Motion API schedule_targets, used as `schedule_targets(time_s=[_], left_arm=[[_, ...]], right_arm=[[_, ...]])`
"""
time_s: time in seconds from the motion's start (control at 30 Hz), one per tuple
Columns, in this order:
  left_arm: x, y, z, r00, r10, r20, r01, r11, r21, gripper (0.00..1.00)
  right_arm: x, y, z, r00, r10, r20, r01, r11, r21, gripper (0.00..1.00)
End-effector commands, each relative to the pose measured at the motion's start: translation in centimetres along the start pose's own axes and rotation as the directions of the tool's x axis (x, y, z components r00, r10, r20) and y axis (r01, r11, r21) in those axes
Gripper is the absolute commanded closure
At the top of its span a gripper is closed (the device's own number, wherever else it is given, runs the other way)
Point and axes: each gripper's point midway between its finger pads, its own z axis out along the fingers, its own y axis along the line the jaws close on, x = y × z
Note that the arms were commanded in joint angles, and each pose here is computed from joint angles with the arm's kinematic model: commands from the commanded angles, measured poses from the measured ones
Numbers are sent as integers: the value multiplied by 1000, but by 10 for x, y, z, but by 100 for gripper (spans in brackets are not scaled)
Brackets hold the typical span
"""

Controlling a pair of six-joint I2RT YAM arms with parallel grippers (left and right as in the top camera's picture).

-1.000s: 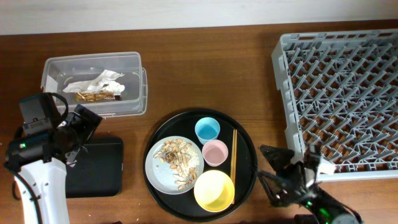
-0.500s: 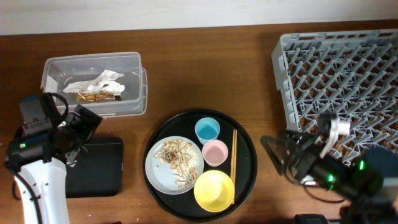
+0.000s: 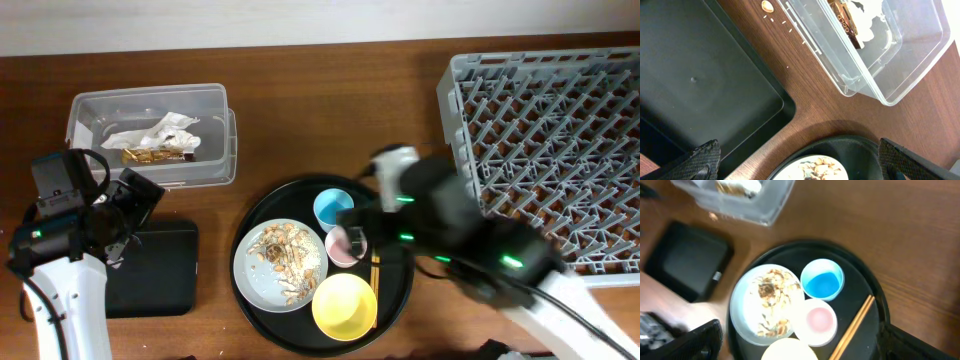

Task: Sort waste into correct bins and load items into the dishwasher rack
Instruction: 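Reach the right gripper to the blue cup and grasp it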

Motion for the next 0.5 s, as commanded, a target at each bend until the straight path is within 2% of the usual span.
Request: schedule_targets(time_s=[0.0,0.17,0.37,0.47], left_arm=[[1,1,1,1000,-18,-7,18,1000,0,1],[1,1,1,1000,-18,-6,18,1000,1,1],[1,1,1,1000,-18,-7,18,1000,0,1],[1,1,1,1000,-18,-6,18,1000,1,1]], right_arm=[[-24,8,23,998,-31,-62,39,992,122,1],[-19,35,59,958,-56,-281,88,991,102,1],[-1,43,100,926,-62,-372,104,990,94,1],[22,57,123,880,-52,-472,67,998,15,1]])
